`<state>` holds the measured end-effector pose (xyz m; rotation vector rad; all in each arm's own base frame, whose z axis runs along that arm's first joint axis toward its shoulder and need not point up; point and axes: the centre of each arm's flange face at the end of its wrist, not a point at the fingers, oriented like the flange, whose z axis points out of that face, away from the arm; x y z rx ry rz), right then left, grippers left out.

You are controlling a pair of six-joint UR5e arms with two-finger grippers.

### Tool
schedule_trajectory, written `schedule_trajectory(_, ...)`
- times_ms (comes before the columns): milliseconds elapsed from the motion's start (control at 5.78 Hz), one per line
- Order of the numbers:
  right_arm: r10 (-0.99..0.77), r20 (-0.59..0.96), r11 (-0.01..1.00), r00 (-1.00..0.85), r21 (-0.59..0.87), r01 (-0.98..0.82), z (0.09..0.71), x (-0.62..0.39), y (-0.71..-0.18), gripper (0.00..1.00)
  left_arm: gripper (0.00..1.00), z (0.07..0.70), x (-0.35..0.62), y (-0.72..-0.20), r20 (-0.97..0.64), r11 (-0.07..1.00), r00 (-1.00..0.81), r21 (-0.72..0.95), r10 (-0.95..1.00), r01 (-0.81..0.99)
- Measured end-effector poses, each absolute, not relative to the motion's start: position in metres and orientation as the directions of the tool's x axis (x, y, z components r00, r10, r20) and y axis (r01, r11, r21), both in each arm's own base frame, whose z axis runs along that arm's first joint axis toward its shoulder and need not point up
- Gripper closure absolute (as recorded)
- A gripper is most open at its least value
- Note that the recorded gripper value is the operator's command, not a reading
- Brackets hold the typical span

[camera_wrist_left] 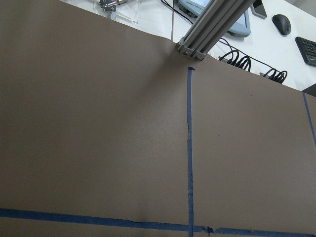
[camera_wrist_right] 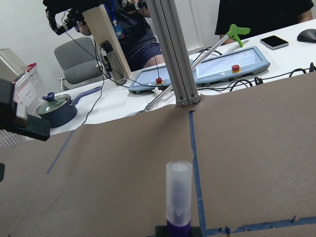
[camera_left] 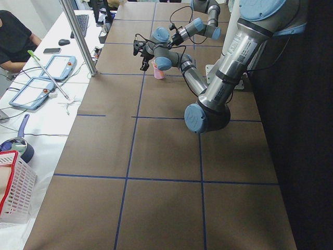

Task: Collect pens into pen holder

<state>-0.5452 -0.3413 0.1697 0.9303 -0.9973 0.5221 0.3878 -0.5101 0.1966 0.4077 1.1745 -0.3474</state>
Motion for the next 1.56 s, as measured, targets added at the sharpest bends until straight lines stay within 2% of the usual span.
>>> schedule_trajectory(173, -0.008, 0.885, 0.508, 0.465, 0.404, -0.761, 0.176, -0.553, -0.341, 0.84, 0.01, 0.196, 0.388, -0.510, -0.936, 0.874, 0.348, 0.127, -0.051, 0.469)
schedule_trajectory(346, 0.004, 0.886, 0.496, 0.464, 0.401, -0.770, 0.179, -0.557, -0.342, 0.83, 0.00, 0.196, 0.388, -0.510, -0.936, 0.873, 0.349, 0.129, -0.050, 0.471)
schedule_trajectory(519, 0.014, 0.890, 0.490, 0.456, 0.392, -0.779, 0.181, -0.559, -0.343, 0.63, 0.01, 0.196, 0.388, -0.511, -0.936, 0.871, 0.350, 0.130, -0.050, 0.474)
schedule_trajectory(693, 0.024, 0.893, 0.486, 0.450, 0.383, -0.785, 0.183, -0.561, -0.344, 0.14, 0.00, 0.196, 0.388, -0.511, -0.935, 0.870, 0.350, 0.131, -0.050, 0.475)
schedule_trajectory(866, 0.028, 0.892, 0.486, 0.451, 0.383, -0.786, 0.186, -0.563, -0.344, 0.09, 0.00, 0.196, 0.388, -0.511, -0.935, 0.870, 0.350, 0.131, -0.050, 0.475)
schedule_trajectory(1558, 0.027, 0.915, 0.495, 0.404, 0.339, -0.800, 0.169, -0.535, -0.355, 0.09, 0.01, 0.198, 0.387, -0.512, -0.933, 0.871, 0.358, 0.137, -0.048, 0.472)
